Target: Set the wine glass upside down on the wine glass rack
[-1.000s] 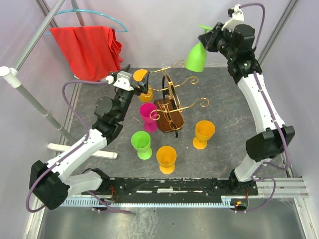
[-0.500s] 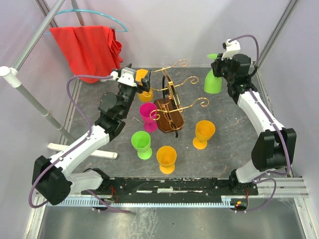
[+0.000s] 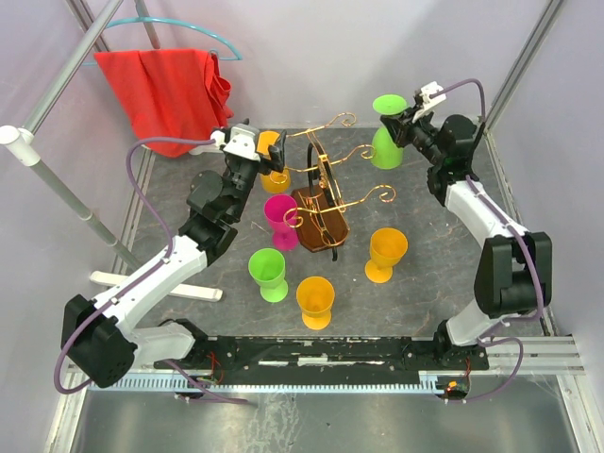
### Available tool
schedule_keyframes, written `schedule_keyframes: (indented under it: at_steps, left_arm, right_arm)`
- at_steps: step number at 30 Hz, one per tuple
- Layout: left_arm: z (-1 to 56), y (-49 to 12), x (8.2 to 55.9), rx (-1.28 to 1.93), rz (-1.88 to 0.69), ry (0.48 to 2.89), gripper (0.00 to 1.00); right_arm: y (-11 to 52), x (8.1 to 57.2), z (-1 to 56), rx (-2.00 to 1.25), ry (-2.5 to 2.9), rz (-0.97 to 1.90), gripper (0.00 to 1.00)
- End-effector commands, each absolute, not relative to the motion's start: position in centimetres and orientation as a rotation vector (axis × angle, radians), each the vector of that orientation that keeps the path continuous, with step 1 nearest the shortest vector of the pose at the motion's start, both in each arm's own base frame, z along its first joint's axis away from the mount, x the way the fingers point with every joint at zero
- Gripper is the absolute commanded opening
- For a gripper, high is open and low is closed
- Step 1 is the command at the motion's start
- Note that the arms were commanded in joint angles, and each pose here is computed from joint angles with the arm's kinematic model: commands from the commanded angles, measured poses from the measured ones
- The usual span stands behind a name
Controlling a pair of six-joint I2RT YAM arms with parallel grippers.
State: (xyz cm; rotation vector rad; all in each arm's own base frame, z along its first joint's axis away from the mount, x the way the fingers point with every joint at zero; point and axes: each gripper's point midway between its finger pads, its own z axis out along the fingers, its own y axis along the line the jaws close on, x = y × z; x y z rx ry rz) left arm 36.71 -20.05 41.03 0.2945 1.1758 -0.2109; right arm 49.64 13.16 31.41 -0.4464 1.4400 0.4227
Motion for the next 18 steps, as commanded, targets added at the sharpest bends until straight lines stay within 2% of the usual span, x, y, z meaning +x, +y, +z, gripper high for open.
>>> schedule_keyframes:
  at_steps: [1, 6, 18]
  left_arm:
    - [43.5, -19.3, 36.4, 0.264, -0.185, 1.131, 0.88]
    - [43.3, -19.3, 36.5, 0.271, -0.178, 1.140, 0.88]
    - [42.9, -19.2, 36.4, 0.275, -0.172, 1.151, 0.88]
  right_arm:
    - [16.1, 48.7, 33.0, -0.616, 1.289, 0.550, 0.01]
    - [16.6, 48.9, 31.8, -0.656, 1.273, 0.580, 0.01]
    - [19.3, 49.2, 32.0, -0.738, 1.180, 0.858, 0.01]
